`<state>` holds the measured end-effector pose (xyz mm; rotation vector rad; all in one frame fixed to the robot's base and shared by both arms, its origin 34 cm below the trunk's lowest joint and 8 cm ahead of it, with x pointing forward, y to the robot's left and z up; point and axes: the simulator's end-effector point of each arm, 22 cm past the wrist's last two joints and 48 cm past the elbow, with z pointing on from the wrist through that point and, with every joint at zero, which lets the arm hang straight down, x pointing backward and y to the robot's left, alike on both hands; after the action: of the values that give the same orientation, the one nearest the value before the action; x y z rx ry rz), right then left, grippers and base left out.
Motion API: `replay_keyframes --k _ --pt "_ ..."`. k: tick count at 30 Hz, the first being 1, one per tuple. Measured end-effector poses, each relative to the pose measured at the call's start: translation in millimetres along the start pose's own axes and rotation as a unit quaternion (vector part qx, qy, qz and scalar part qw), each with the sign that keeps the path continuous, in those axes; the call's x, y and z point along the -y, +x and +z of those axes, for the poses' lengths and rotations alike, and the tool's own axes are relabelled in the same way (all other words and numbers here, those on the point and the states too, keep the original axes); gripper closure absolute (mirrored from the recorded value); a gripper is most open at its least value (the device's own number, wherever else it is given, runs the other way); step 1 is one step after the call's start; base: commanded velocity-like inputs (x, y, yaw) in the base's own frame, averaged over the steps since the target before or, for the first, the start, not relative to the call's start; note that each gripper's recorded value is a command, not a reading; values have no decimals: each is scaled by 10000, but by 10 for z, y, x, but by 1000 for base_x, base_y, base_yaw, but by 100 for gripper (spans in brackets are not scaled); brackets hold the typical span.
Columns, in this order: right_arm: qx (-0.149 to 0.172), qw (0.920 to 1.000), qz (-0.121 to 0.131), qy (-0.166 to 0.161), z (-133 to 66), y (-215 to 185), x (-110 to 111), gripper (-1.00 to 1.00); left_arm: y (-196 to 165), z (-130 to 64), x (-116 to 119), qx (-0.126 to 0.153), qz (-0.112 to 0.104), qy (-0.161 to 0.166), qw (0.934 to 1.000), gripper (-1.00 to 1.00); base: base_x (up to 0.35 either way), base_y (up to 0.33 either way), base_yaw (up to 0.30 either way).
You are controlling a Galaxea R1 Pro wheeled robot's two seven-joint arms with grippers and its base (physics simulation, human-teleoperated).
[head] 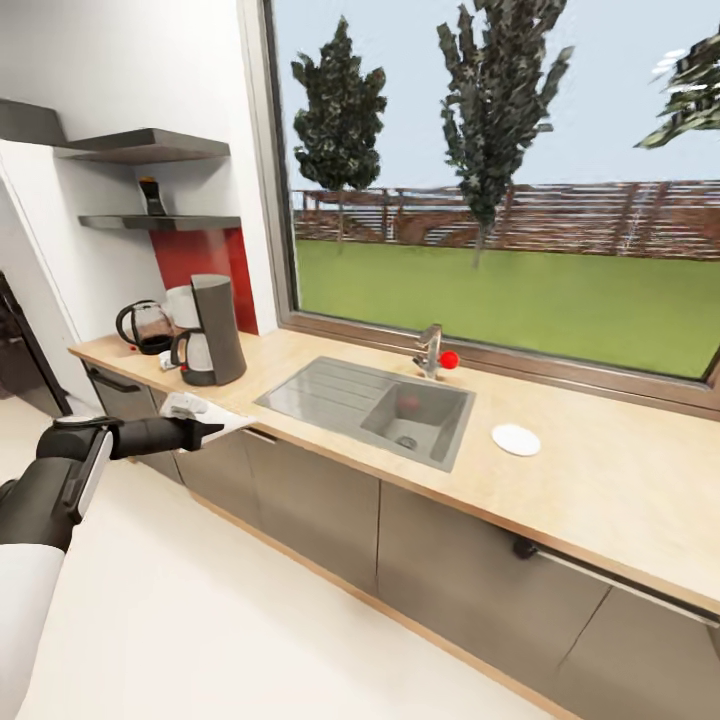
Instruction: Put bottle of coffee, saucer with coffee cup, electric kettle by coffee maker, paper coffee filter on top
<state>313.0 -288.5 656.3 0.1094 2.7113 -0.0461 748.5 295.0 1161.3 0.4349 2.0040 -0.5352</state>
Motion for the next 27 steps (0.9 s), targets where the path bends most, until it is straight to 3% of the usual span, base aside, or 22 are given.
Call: replay_keyframes --k 27 --pt "-113 9999 -8 7 9 90 5 -100 129 86 -58 -110 -66 -3 9999 100 0 0 231"
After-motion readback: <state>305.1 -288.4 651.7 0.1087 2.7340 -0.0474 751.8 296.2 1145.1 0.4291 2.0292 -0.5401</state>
